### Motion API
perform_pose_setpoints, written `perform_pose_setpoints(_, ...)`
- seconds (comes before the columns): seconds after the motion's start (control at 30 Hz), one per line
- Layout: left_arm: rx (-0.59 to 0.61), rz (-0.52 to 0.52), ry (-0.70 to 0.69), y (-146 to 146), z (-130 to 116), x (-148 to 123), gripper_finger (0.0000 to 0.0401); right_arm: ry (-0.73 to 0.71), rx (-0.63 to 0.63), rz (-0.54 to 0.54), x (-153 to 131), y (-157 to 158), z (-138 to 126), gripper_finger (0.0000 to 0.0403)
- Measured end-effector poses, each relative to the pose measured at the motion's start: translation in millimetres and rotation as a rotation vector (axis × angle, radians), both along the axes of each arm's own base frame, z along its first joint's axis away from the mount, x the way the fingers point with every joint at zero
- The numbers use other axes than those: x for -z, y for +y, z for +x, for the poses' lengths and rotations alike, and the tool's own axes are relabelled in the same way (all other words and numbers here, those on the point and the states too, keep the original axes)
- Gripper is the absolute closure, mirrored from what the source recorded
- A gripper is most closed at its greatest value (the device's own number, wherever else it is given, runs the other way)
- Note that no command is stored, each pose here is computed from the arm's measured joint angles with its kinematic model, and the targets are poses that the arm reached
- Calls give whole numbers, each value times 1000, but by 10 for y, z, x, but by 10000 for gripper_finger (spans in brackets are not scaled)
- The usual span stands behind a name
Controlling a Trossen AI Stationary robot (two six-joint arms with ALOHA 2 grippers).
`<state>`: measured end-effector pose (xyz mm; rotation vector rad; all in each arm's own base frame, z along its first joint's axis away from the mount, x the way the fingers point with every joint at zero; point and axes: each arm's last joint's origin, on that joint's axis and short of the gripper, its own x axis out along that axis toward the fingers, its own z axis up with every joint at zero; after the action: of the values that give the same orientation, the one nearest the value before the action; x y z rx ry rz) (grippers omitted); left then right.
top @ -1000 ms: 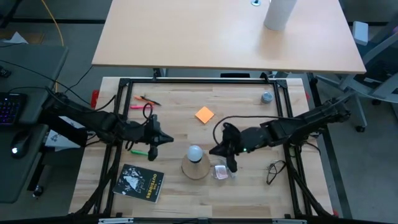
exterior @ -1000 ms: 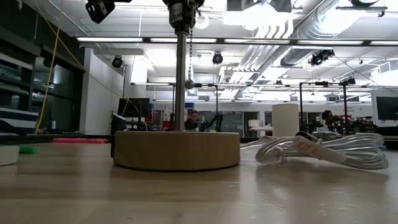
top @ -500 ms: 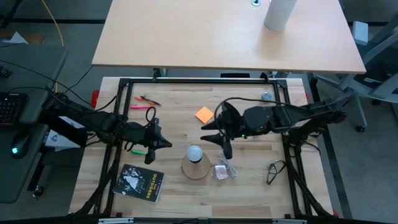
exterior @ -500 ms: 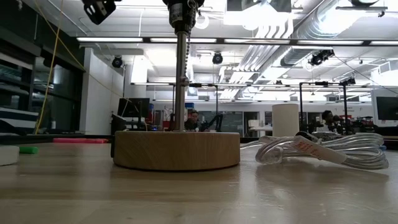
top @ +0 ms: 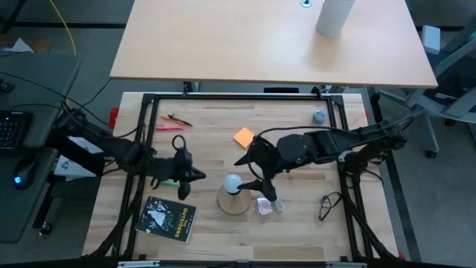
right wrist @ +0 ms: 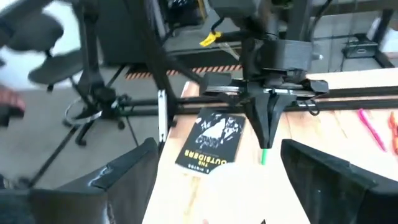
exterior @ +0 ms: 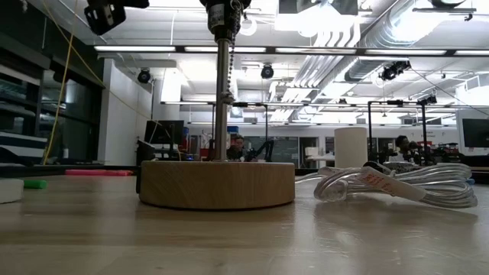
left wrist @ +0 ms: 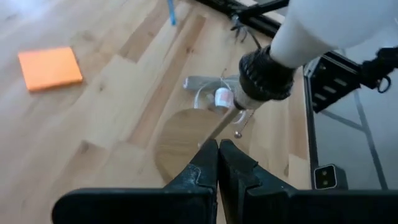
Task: Screw lightbulb
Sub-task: Remove the white lightbulb from the lamp
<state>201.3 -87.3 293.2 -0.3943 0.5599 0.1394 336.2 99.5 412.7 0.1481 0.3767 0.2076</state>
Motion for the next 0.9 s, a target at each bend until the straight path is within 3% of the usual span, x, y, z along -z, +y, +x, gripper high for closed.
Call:
perform_pose_setpoints(0.2,-86,-53,68,-199,125,224,401,13,-134,-207,152,146,60,72)
perform_pose_setpoints(0.43,-126,-78,117,-429,397,580,401,51,-63,-347,330,145,202,72)
perform_pose_setpoints(0.9,-107,-64,199,-676,778,1280,401,124,-11,-307,485,91,314,72)
